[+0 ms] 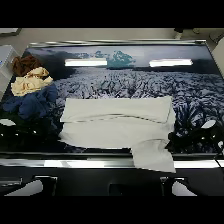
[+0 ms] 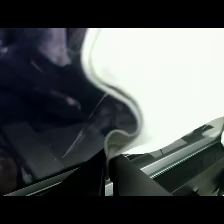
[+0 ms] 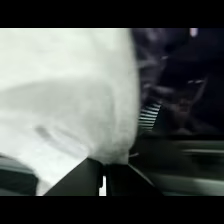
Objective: Fold the clothes and pants, and hang the long-sleeved shirts on hangers.
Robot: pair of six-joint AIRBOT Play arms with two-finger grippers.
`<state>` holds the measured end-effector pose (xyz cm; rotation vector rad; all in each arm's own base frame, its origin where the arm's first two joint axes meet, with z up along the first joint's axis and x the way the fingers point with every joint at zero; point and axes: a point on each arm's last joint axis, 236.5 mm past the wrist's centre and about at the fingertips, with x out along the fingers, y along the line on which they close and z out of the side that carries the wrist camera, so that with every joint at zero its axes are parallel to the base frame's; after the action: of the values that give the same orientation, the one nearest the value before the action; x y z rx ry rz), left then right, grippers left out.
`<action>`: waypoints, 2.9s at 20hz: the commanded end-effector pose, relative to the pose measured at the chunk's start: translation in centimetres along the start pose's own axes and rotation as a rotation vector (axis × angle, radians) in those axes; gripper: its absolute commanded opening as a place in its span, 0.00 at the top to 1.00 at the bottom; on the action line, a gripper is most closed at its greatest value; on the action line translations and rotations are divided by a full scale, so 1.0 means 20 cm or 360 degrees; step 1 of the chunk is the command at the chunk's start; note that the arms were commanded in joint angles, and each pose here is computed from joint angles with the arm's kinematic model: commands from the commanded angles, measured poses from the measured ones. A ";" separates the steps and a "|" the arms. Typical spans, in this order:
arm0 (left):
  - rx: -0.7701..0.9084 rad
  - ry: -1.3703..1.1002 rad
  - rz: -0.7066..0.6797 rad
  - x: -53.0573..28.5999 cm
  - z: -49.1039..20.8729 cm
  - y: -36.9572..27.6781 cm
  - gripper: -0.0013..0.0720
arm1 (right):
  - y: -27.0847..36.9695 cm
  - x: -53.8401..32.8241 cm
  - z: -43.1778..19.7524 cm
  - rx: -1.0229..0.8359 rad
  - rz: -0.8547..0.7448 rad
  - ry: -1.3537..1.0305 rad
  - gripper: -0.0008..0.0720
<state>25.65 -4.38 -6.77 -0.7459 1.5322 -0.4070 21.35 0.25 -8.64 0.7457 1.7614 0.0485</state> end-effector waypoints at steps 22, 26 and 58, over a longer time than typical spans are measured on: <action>0.0072 -0.0268 0.0062 0.08 1.18 -0.28 0.82 | 0.60 -0.33 1.25 0.0002 0.0375 -0.0625 0.84; 0.0059 -0.0168 0.0016 -0.16 1.09 -0.25 0.10 | 0.54 -0.64 1.23 -0.0162 0.0340 -0.0691 0.24; 0.0909 -0.0508 -0.0022 0.44 0.67 -1.60 0.95 | 1.10 -0.68 0.67 -0.0554 0.0530 -0.0399 0.93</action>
<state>43.56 -27.74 10.67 -0.2879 1.0562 -0.7374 45.97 3.73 2.16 0.8088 1.3908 0.4215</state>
